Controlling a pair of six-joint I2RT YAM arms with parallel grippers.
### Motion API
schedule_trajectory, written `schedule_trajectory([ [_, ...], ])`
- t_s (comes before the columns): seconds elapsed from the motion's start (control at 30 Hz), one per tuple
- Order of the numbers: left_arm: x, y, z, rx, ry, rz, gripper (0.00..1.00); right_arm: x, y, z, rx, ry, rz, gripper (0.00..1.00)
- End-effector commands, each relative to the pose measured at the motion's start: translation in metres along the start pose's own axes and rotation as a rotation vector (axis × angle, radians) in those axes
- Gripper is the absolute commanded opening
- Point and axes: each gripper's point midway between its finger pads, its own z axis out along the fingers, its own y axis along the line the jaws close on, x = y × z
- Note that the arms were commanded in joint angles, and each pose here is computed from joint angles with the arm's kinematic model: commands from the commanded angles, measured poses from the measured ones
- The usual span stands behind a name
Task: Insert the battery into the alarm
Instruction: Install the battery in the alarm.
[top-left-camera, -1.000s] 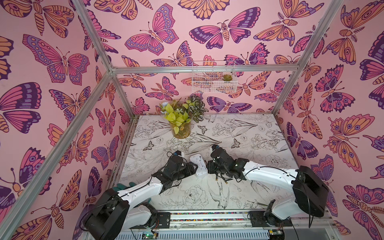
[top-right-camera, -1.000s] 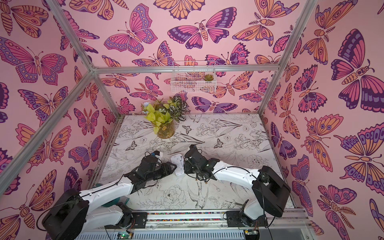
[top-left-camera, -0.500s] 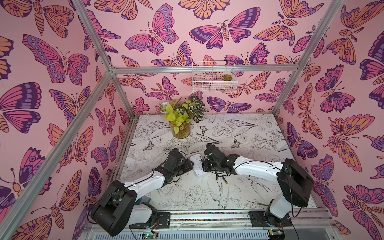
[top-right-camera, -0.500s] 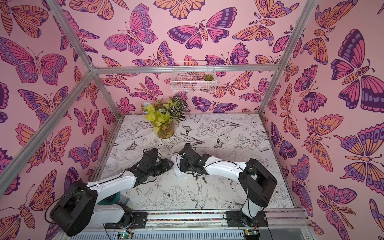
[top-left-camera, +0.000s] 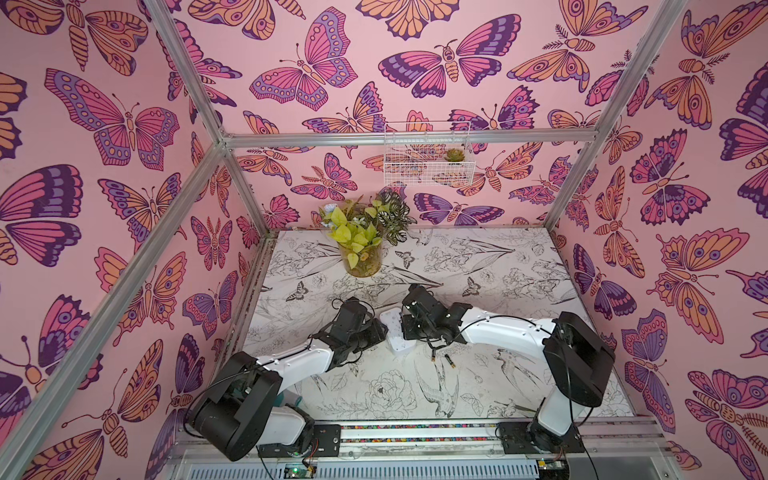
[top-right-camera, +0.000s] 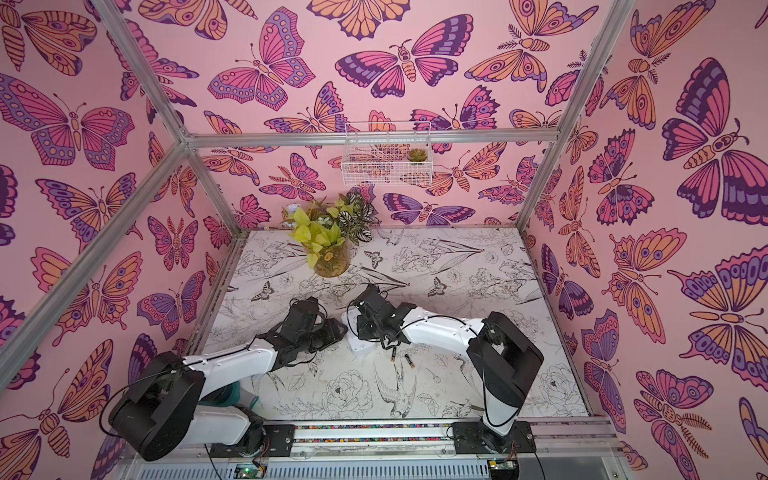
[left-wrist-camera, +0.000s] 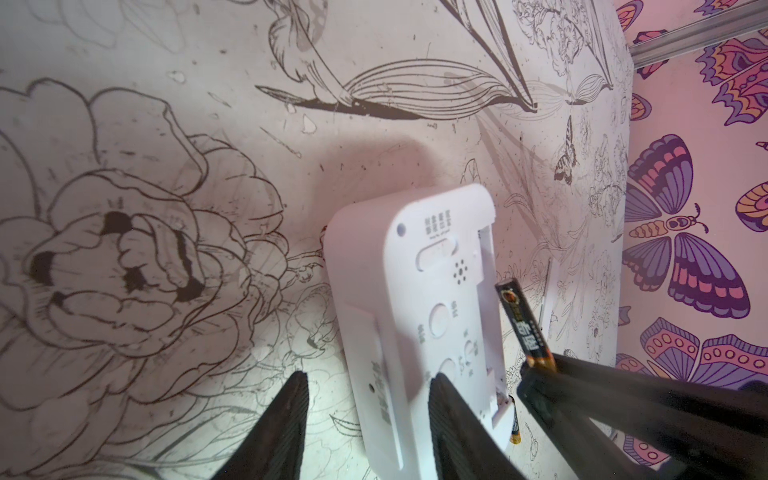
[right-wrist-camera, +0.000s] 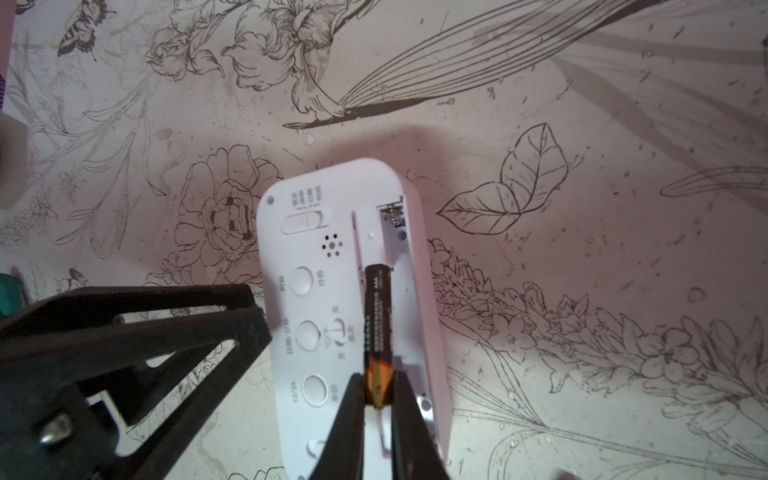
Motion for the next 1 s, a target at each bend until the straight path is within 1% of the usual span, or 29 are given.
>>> schedule_trajectory([
  [0.0,-0.0047,-0.0048,-0.0001,0.014,-0.009,0.023,0.5,-0.004,-0.0078,0.0016,0.056,0.004,-0.016,0.0],
  [0.5,-0.0018,-0.0039,0.0008,0.015,0.004,0.024,0.5,-0.0075,-0.0094,0.0061,0.087,0.008,-0.022,0.0],
  [0.97,0.0,-0.0011,0.001,0.007,0.008,0.022,0.5,-0.0127,-0.0109,0.0089,0.122,0.007,-0.036,0.04],
])
